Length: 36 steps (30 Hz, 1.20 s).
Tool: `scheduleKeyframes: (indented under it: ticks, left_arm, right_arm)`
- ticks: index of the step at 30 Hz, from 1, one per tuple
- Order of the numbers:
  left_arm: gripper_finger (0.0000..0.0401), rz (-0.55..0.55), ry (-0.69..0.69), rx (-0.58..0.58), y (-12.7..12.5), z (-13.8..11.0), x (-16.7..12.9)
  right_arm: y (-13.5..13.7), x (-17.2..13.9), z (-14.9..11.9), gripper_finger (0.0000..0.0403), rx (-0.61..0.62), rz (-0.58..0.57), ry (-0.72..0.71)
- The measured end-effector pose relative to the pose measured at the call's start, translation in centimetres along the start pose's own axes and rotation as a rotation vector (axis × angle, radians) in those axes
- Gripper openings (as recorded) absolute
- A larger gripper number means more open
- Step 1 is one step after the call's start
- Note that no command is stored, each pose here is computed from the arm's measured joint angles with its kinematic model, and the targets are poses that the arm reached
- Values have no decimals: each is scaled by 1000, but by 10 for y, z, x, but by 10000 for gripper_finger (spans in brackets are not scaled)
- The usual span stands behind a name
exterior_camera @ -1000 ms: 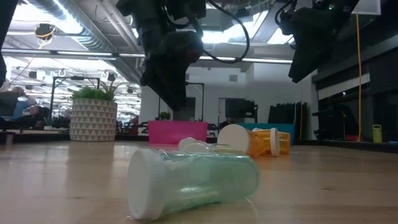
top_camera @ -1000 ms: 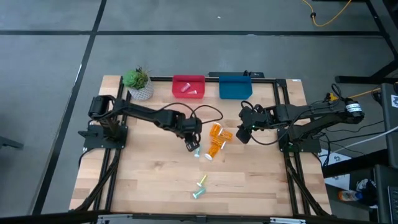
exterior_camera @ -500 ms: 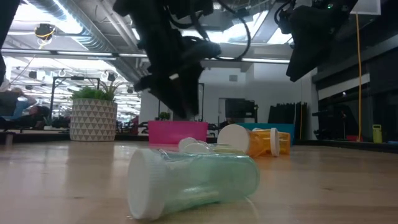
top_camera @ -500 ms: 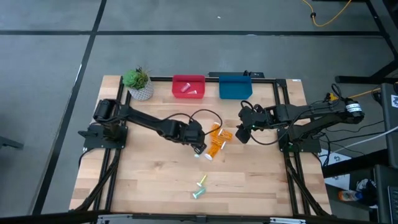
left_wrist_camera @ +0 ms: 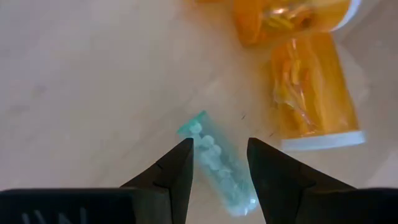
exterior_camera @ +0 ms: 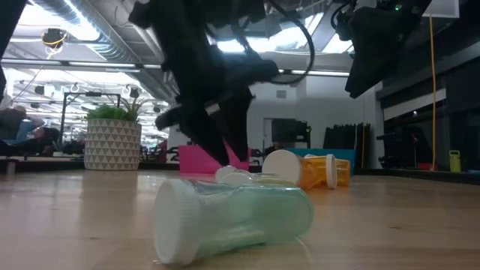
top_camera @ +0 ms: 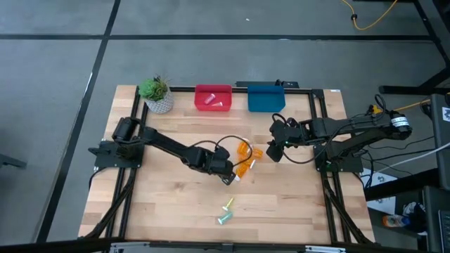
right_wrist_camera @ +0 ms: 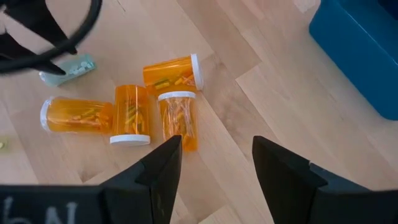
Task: Pick and place medicine bottles into bin by pill shape (circle, oval)
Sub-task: Put the blue pill bottle into the blue bin
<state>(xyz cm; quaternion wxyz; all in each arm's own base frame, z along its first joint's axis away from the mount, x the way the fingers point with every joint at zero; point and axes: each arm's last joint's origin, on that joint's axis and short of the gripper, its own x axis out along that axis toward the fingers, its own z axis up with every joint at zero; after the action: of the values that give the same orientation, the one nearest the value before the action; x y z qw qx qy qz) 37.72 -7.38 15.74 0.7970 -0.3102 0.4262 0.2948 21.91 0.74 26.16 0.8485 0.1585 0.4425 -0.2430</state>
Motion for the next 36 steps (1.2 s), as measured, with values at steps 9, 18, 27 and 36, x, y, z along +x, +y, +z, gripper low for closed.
scheduleKeyframes:
  ticks: [9,18,27,36]
  left_arm:
    - [144,67,56,-19,3,-14,15]
    - [139,203,-18,45,21,2,18]
    - [77,232,26,89,50,43,29]
    - [76,261,-32,200,58,108,0]
  right_arm:
    - [0,0,0,198,0,-1,3]
    - [0,0,0,198,0,-1,1]
    - [0,0,0,198,0,0,-1]
    - [0,0,0,198,-1,0,-2]
